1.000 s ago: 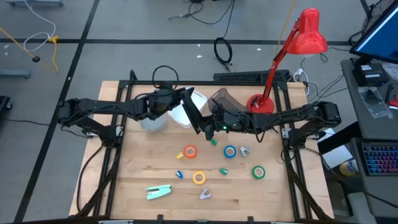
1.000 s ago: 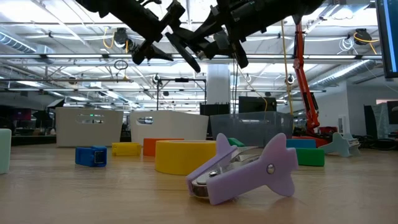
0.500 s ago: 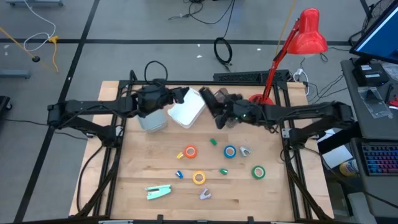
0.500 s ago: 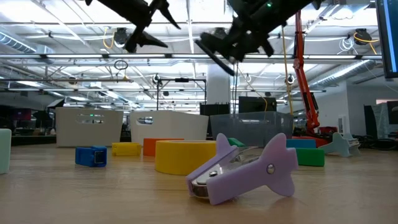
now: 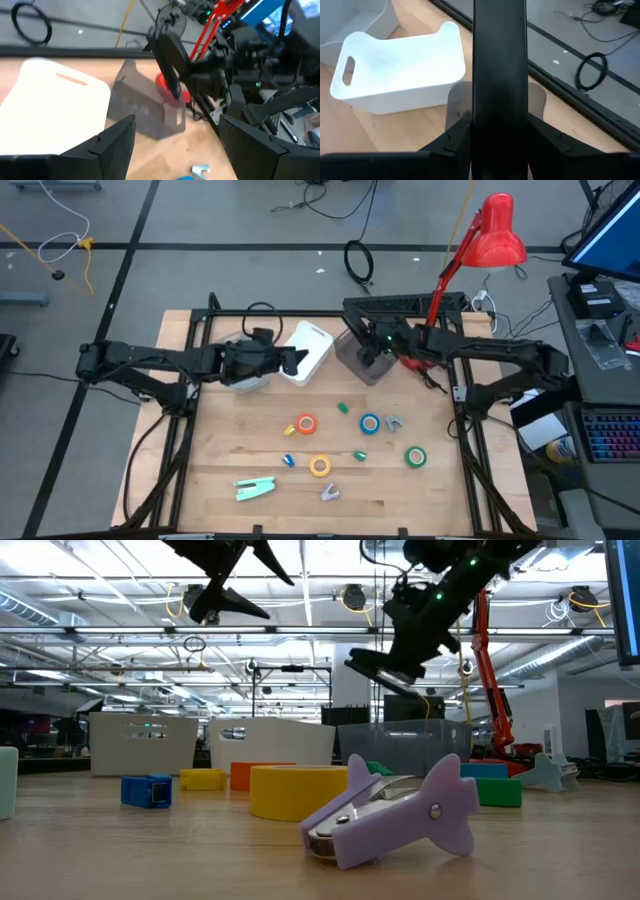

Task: Pick and place Stapler, Stapler remover, tape
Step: Put the black stapler into the black bin

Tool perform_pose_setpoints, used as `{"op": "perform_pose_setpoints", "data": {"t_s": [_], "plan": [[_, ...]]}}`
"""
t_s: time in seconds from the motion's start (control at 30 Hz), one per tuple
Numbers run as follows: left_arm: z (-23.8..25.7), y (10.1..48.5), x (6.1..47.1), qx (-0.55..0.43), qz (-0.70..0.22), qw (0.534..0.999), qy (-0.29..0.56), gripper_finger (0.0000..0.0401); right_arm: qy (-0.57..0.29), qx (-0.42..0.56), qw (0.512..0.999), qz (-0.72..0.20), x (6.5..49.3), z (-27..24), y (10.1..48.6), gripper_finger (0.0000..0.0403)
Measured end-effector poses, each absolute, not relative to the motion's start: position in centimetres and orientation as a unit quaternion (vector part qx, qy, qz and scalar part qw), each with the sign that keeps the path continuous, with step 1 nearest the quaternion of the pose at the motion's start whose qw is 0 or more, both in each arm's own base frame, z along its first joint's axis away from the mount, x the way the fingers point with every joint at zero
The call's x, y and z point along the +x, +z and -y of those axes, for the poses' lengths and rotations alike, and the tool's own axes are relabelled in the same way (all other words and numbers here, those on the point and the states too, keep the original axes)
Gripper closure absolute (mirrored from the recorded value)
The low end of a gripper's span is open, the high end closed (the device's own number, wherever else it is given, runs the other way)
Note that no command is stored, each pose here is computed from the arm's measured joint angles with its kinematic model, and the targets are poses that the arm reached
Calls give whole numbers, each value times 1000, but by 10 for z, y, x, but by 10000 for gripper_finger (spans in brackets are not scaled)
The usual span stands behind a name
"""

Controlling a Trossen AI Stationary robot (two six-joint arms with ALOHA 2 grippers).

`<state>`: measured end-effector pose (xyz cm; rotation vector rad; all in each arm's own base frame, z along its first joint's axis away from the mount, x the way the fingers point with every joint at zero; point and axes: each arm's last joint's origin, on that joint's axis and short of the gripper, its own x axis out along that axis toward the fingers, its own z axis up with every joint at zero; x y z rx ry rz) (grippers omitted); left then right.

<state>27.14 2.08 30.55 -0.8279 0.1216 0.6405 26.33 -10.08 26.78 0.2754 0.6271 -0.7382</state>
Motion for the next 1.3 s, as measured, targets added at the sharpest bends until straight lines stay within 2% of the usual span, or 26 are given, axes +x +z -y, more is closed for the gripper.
{"op": "perform_pose_setpoints", "data": {"t_s": [0.23, 0.4, 0.7, 0.97, 1.3], "plan": [[-14, 298, 268, -424, -81, 842, 323, 125, -335, 145, 855, -368, 270, 112, 241, 268], [-5, 299, 267, -404, -62, 845, 344, 119, -335, 141, 835, -412, 275, 115, 221, 268], [8, 297, 264, -376, -58, 849, 366, 115, -344, 145, 807, -459, 267, 127, 209, 268], [15, 294, 261, -364, -70, 849, 376, 125, -333, 158, 807, -461, 264, 132, 196, 268], [15, 293, 261, -361, -74, 849, 379, 110, -336, 159, 809, -455, 260, 132, 186, 264]]}}
